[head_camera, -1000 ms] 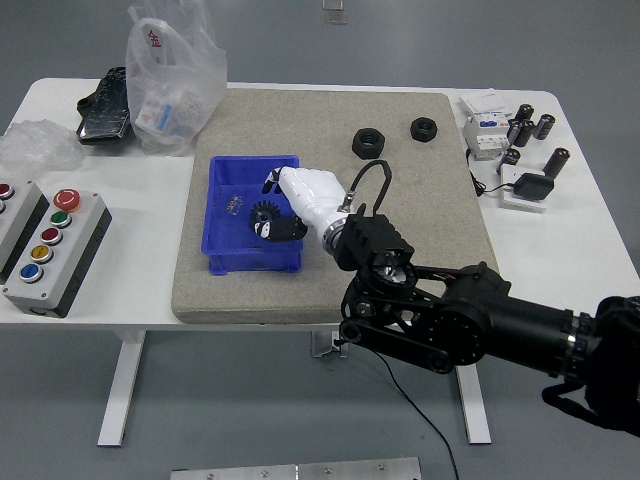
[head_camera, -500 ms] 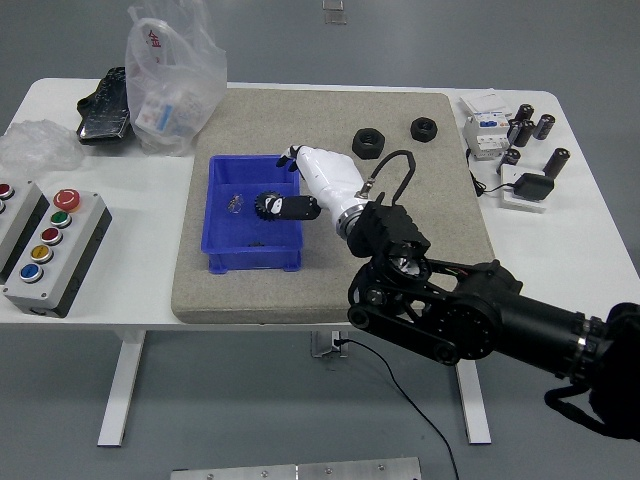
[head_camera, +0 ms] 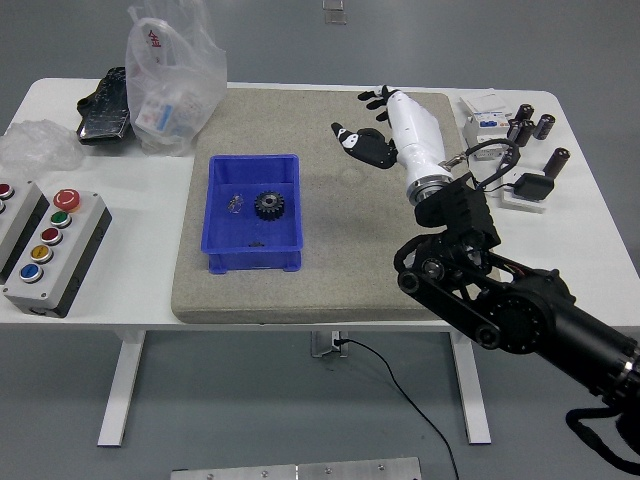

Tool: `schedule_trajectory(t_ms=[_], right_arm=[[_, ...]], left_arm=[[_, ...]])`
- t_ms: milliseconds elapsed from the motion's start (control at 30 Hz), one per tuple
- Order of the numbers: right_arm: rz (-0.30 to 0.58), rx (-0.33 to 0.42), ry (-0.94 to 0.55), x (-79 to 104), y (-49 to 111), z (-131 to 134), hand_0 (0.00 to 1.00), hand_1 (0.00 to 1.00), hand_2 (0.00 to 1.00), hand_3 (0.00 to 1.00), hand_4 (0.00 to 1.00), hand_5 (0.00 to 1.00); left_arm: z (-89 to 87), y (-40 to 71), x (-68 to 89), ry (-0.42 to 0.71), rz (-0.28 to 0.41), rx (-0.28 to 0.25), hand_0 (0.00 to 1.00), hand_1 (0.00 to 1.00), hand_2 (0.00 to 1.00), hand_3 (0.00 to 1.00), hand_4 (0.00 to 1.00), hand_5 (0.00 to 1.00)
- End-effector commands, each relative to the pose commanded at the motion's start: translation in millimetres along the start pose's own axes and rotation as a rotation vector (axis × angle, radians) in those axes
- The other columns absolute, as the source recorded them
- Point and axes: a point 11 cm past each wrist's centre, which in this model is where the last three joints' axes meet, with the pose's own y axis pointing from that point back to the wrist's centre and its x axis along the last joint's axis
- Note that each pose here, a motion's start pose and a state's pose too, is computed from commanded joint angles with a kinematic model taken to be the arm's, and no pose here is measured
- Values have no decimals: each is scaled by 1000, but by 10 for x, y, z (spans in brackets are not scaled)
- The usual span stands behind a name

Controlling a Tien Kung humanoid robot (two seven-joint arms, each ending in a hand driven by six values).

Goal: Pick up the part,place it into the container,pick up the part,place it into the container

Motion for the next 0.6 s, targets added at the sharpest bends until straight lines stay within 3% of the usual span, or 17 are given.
schedule_trajectory(t_ms=[400,600], right_arm=[[203,-43,-136,697,25,394,300,602,679,694,806,448],[255,-56,-149,880,48,490,300,601,679,693,807,451]], left_arm=[[18,-2,37,-5,8,-7,742,646,608,733,744,604],[61,0,58,-8,11,-18,742,646,608,733,745,604]])
